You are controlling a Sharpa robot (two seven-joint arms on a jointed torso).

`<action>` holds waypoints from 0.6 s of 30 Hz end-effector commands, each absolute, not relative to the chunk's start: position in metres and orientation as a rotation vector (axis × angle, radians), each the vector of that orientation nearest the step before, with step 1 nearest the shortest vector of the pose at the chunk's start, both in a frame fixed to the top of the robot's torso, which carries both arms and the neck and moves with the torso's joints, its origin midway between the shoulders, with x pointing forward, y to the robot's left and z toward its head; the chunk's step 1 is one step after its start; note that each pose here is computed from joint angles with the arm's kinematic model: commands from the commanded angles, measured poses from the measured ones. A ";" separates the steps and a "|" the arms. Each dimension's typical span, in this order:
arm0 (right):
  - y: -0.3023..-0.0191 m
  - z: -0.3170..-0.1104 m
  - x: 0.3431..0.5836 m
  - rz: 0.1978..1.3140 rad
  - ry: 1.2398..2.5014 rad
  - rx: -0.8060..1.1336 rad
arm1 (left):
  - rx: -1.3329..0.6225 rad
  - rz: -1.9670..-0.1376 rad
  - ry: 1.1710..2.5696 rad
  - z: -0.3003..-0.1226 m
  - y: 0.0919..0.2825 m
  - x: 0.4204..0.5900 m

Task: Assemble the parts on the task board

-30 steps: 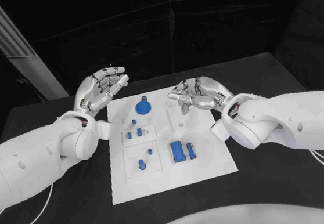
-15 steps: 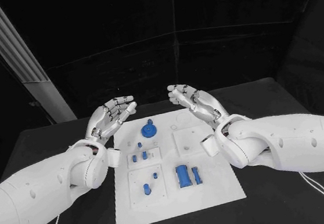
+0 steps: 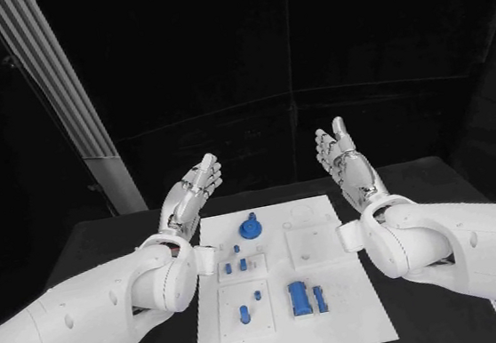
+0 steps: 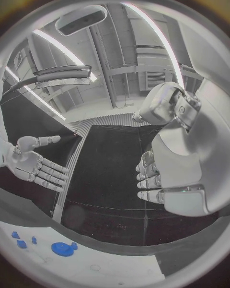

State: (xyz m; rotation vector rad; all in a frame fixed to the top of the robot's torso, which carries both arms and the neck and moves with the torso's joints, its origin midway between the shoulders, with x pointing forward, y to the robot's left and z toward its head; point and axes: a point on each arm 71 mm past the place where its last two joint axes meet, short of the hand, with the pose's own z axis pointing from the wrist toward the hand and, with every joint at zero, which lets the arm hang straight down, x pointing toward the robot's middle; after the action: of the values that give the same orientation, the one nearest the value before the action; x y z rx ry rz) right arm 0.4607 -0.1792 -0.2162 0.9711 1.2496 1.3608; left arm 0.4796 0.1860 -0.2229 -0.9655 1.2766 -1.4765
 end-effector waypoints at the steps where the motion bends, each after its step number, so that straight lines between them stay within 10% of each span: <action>1: -0.189 -0.224 0.462 1.249 1.228 1.167 | -1.111 -1.296 1.246 -0.227 0.192 0.473; 18: -0.192 -0.224 0.462 1.229 1.218 1.209 | -1.209 -1.229 1.218 -0.224 0.192 0.462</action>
State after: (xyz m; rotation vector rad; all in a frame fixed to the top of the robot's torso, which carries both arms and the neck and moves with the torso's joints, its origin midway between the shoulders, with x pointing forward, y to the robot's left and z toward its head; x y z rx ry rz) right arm 0.4616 -0.1918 -0.2252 1.1987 1.2273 1.2407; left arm 0.4615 0.1910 -0.2247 -1.1940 1.2258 -1.2582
